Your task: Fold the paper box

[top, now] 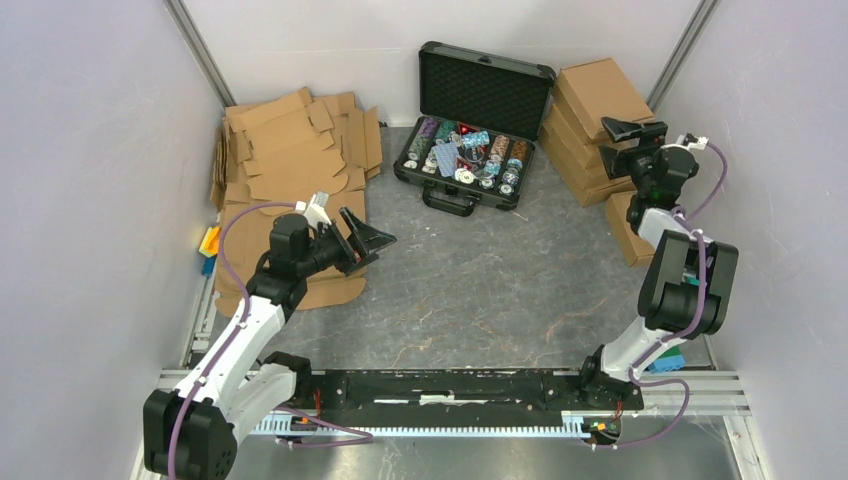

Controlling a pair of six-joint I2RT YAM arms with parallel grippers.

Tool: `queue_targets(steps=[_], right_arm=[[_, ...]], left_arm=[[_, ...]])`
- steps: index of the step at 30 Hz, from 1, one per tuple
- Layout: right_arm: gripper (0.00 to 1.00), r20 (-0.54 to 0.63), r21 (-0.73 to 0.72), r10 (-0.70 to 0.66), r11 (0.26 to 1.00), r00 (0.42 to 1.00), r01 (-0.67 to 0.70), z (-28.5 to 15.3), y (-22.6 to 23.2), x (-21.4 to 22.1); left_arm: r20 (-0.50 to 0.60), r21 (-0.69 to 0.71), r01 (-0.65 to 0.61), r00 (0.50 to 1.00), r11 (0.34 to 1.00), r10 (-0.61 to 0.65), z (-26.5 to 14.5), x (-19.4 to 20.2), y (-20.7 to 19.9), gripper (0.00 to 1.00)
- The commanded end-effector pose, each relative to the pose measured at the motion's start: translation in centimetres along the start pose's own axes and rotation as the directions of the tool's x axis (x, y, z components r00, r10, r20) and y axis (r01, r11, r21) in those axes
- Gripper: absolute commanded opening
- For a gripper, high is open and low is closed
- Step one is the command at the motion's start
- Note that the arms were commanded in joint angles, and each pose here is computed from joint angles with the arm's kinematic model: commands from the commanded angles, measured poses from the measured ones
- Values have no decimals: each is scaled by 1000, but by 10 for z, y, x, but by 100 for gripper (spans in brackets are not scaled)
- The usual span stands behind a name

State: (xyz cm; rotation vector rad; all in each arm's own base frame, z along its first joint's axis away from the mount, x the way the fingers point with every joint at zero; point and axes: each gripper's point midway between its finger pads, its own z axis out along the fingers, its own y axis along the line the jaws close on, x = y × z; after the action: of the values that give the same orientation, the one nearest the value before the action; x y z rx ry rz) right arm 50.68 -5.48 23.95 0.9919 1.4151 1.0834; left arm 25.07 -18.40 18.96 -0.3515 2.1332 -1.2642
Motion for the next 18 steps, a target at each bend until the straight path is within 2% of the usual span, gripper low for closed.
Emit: queue_targets(steps=[1, 5, 10, 14, 16, 18], right_arm=[[90, -2, -75, -41, 996, 999, 40, -27, 25, 8], [90, 32, -106, -140, 984, 990, 142, -60, 39, 16], [91, 32, -53, -421, 905, 906, 423, -97, 46, 28], [90, 18, -47, -598, 800, 801, 598, -131, 28, 50], [89, 31, -18, -700, 714, 714, 700, -148, 12, 58], [89, 47, 12, -784, 620, 619, 785, -164, -5, 61]], left_arm=[[4, 28, -27, 1000, 999, 27, -2, -3, -8, 100], [6, 8, -35, 999, 999, 35, 0, -3, -1, 100], [55, -17, -119, 991, 993, 120, -1, -9, 5, 100], [155, -38, -197, 967, 980, 201, -6, -15, 4, 100], [196, -83, -250, 945, 965, 262, -7, -13, 10, 100], [233, -91, -367, 896, 926, 378, -5, -8, 5, 100]])
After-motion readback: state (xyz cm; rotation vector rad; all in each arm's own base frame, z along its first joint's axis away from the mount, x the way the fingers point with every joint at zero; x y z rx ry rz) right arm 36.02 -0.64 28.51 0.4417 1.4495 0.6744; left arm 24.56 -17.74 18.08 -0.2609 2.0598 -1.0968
